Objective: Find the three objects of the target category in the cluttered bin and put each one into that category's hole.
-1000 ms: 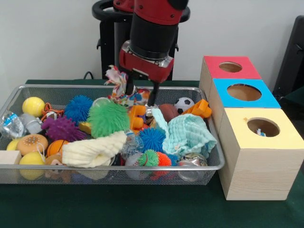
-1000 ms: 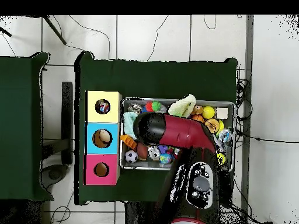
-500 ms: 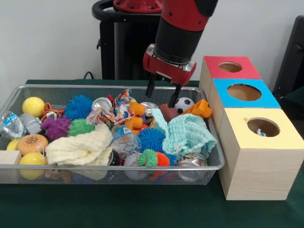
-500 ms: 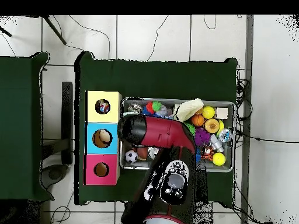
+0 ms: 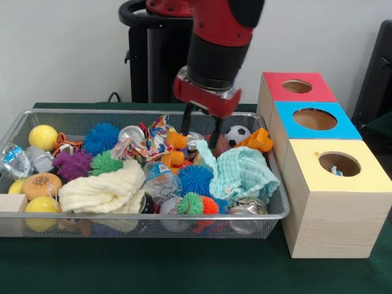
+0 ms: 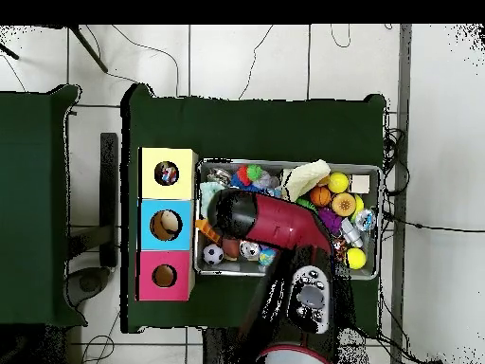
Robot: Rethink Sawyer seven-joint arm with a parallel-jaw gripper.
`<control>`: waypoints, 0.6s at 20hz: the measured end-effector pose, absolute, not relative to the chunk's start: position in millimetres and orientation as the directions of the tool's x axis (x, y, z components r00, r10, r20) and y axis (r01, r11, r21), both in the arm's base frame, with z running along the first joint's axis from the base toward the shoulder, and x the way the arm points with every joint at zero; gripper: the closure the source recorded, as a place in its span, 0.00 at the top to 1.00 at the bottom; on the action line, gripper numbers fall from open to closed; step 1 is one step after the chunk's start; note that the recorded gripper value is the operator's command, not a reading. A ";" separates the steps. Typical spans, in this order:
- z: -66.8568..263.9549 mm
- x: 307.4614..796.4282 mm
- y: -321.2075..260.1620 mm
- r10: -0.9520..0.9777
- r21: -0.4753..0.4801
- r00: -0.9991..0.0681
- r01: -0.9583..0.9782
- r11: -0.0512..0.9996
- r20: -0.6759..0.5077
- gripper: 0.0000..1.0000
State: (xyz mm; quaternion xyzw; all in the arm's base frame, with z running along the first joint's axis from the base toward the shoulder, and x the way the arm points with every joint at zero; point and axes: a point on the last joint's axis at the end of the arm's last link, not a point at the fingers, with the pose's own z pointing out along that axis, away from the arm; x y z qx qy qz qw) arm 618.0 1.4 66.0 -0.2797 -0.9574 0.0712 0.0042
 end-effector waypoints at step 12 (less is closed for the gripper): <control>38.4 549.7 -164.2 0.737 -0.081 -0.669 0.744 0.664 -0.099 1.00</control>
